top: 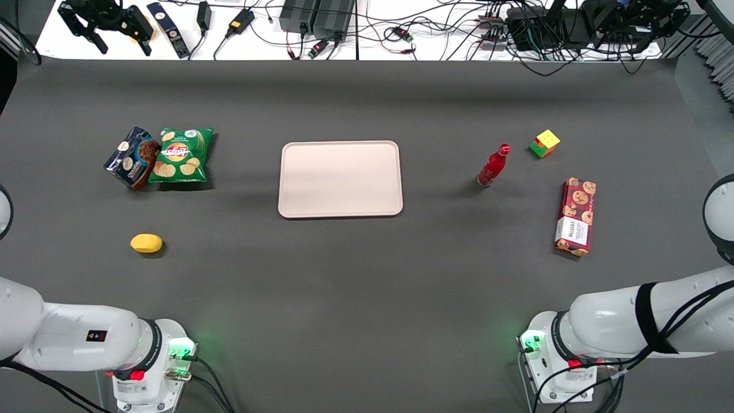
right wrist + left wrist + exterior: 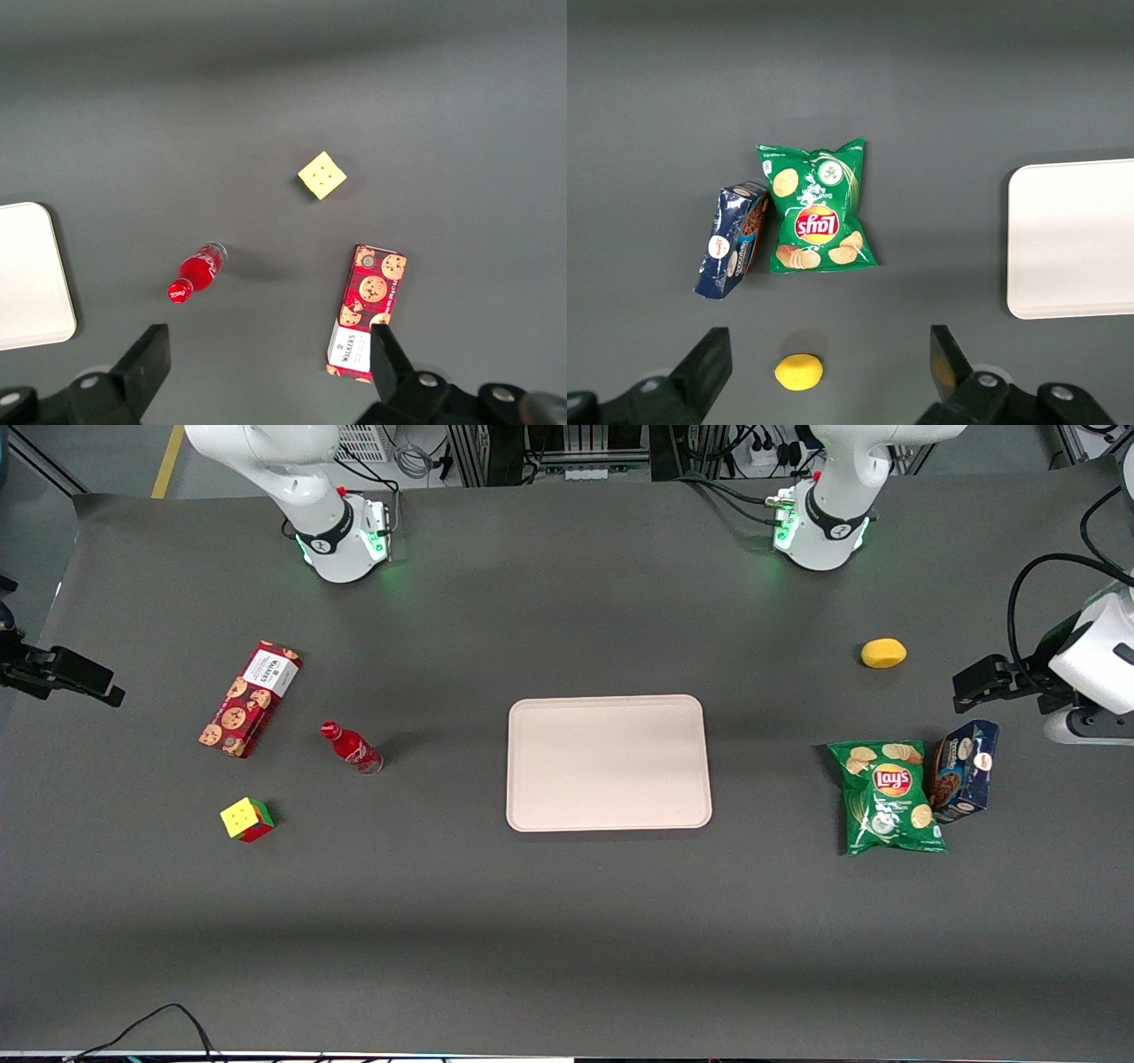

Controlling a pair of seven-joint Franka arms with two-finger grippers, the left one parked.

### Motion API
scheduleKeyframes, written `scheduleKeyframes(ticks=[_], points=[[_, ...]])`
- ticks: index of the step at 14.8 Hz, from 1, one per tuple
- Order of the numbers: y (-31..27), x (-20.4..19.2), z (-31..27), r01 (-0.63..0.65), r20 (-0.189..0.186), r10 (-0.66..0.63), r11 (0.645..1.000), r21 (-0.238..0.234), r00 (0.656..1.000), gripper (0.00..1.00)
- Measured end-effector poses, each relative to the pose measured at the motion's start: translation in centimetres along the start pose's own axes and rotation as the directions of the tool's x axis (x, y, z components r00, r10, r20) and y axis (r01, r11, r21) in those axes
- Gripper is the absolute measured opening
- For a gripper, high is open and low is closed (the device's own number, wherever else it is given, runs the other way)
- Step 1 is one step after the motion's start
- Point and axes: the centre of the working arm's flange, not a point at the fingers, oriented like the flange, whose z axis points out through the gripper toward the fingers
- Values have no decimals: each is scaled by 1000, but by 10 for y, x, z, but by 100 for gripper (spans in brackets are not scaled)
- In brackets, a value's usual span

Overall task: Place coke bottle on tray
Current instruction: 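Move the right gripper out toward the red Coca-Cola bottle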

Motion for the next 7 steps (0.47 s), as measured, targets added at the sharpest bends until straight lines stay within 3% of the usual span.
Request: scheduleKeyframes(ticks=[7], points=[[1,-1,2,-2,13,2,1000,1,1000,100]])
